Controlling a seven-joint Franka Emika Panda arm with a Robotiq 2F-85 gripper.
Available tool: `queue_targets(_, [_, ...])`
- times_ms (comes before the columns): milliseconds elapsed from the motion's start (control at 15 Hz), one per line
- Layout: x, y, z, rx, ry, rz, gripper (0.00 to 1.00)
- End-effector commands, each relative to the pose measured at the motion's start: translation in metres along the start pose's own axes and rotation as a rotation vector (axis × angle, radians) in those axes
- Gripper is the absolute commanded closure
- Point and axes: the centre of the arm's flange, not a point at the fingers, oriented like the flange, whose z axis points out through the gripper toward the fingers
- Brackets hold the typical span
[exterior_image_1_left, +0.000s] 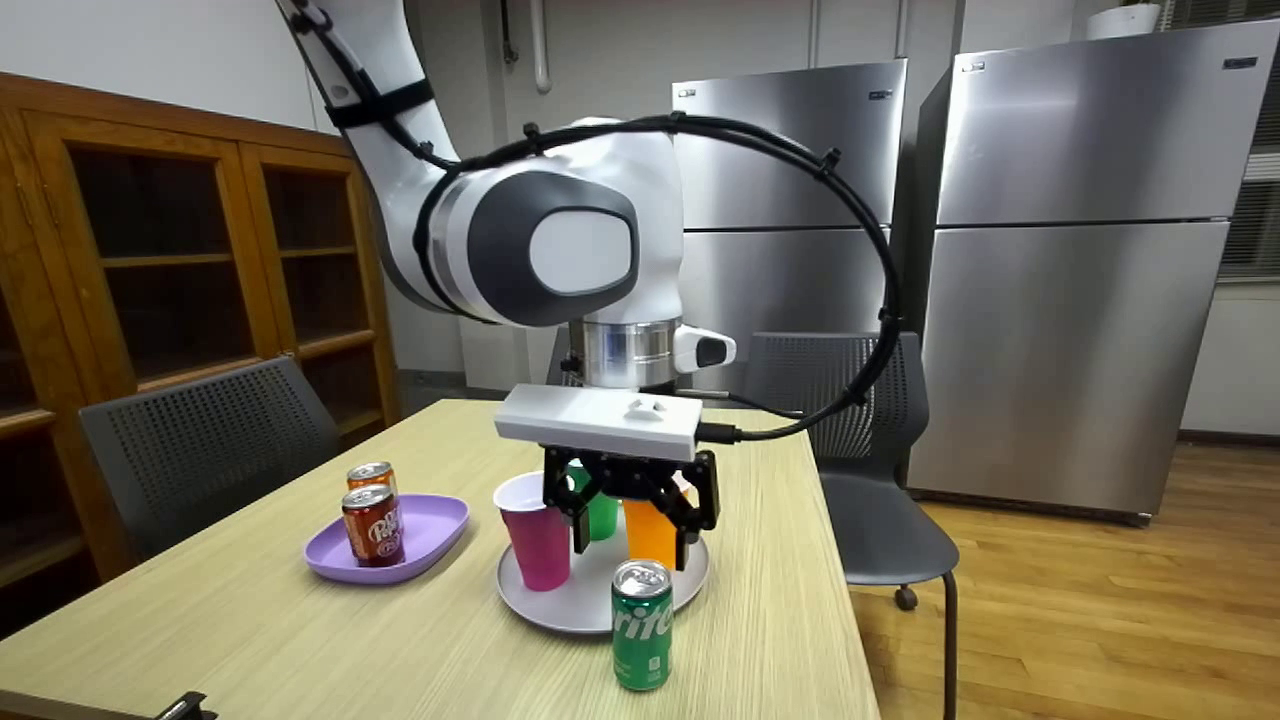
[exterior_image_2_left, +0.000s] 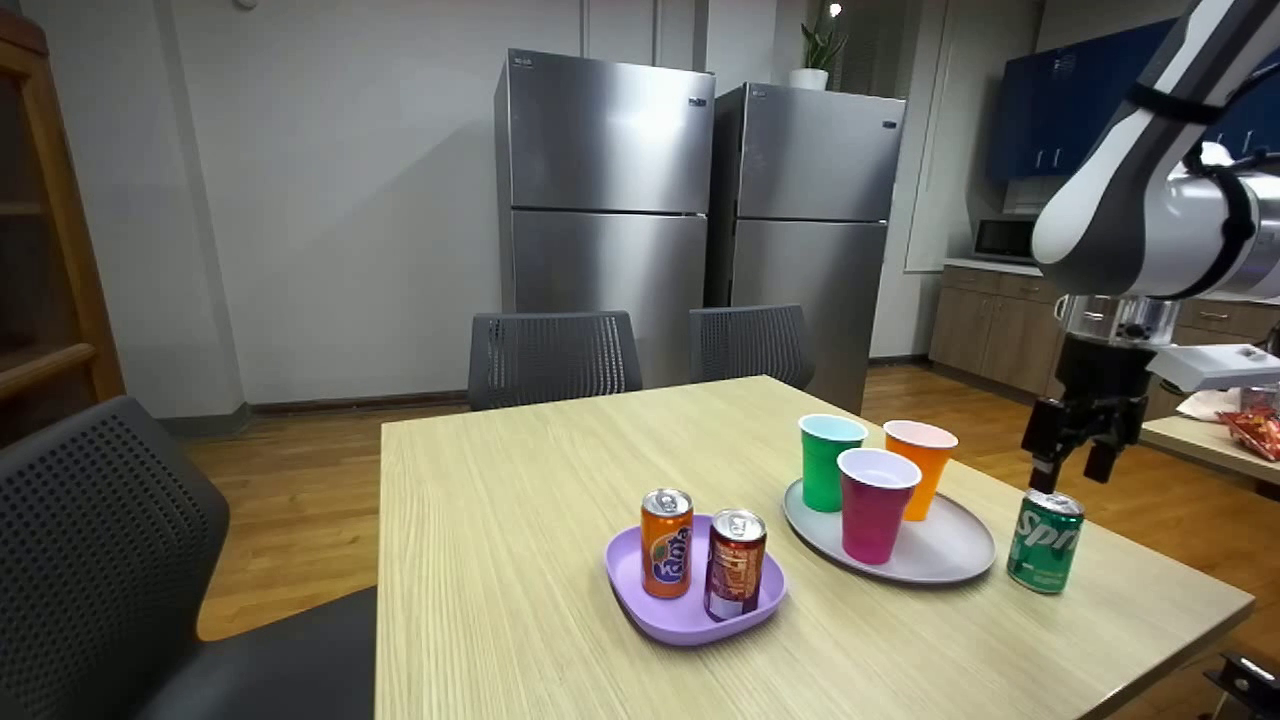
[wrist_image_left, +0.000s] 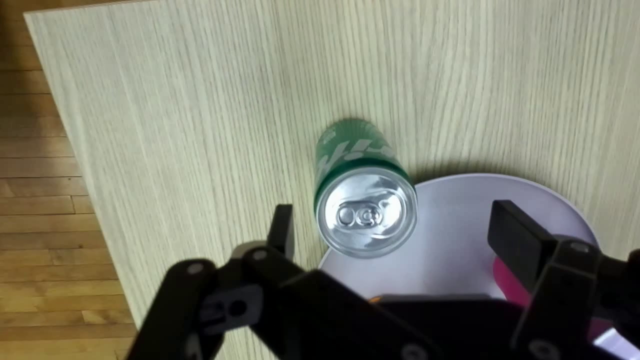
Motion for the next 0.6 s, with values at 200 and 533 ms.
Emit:
queue_targets(200, [-0.001, 0.009, 0.026, -0.011, 0.001, -0.064, 0.00])
queue_targets(533, [0.005, 0.007, 0.040, -0.010, -0.007, -0.071, 0.00])
